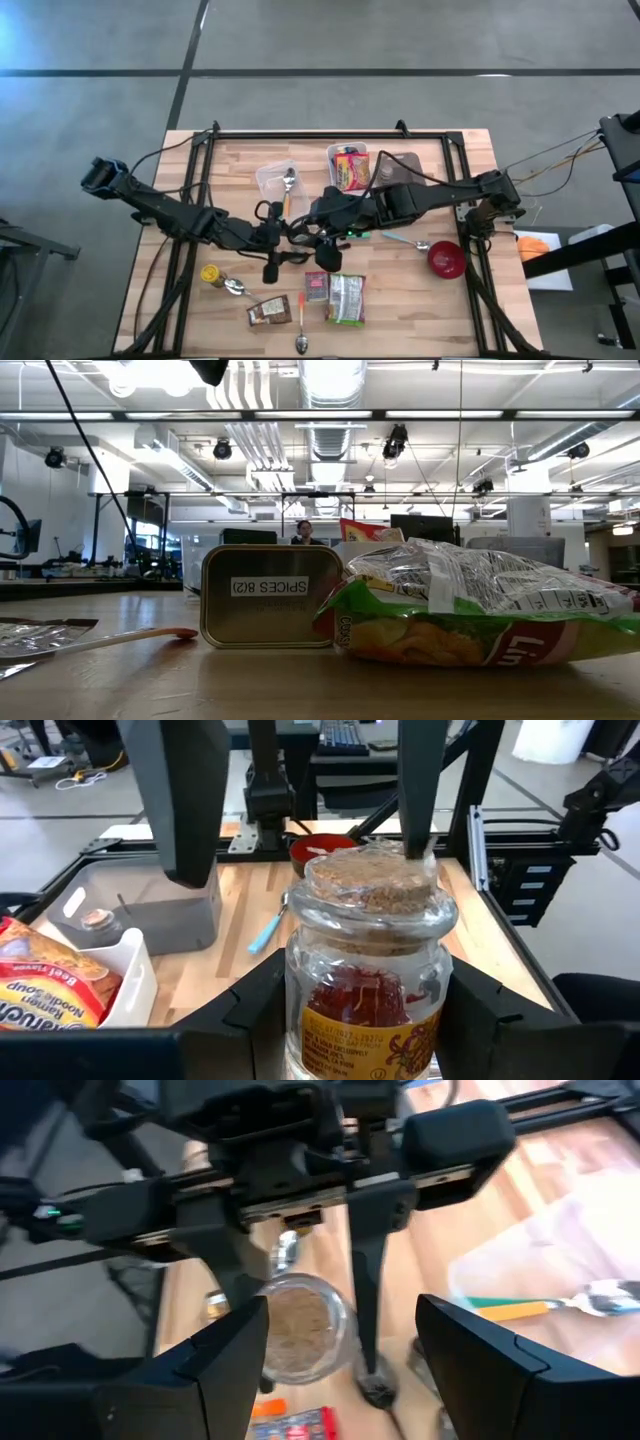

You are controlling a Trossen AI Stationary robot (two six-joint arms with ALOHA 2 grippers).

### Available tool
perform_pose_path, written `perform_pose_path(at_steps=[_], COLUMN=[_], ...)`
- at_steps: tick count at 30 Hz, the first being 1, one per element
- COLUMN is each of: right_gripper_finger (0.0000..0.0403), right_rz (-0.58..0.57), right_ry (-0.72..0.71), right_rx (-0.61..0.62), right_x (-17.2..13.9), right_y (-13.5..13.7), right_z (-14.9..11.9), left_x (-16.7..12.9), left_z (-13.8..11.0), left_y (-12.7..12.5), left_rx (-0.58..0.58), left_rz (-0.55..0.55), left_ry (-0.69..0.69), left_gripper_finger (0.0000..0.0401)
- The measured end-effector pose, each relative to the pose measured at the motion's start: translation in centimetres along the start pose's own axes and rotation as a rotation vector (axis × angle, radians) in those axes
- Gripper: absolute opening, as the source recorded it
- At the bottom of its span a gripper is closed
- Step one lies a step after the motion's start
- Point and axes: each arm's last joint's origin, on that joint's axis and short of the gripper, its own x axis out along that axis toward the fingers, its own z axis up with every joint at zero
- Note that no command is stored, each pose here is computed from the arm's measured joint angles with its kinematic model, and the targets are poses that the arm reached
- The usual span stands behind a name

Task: Pick & Place Food Item
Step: Put the brown seasoning bottle into the black bin

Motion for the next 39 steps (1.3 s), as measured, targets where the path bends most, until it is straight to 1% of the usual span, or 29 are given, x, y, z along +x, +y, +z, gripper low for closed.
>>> perform_pose_path(at_steps=[9,14,17,20,25,32,39], right_gripper_finger=[0.0253,0.0253,0.0253,0.0253,0.0253,0.0253,0.0253], right_rz=[0.027,-0.022,-0.028,-0.025,-0.078,-0.082,-0.067], right_ry=[0.008,-0.009,-0.005,-0.031,-0.063,-0.057,-0.047], right_rx=[0.006,0.003,-0.003,-0.006,-0.006,0.002,0.036], right_x=[-0.02,0.13,0.4,0.79,0.87,0.88,0.9], right_y=[0.63,0.6,0.51,0.5,0.35,0.27,0.19], right_z=[-0.25,-0.42,-0.66,-0.74,-0.66,-0.69,-0.71], left_x=[0.01,0.01,0.01,0.02,0.01,0.02,0.02], left_z=[0.01,0.12,0.18,0.19,0.2,0.19,0.18], left_y=[0.11,0.13,0.13,0.11,0.11,0.13,0.13], left_rx=[-0.02,-0.023,-0.028,-0.048,-0.078,-0.093,-0.111], left_rz=[0.013,0.012,0.01,0.006,0.004,0.004,0.004], left_ry=[0.0,-0.006,-0.013,-0.014,-0.015,-0.014,-0.012], left_gripper_finger=[0.0177,0.0177,0.0177,0.0177,0.0177,0.0177,0.0177])
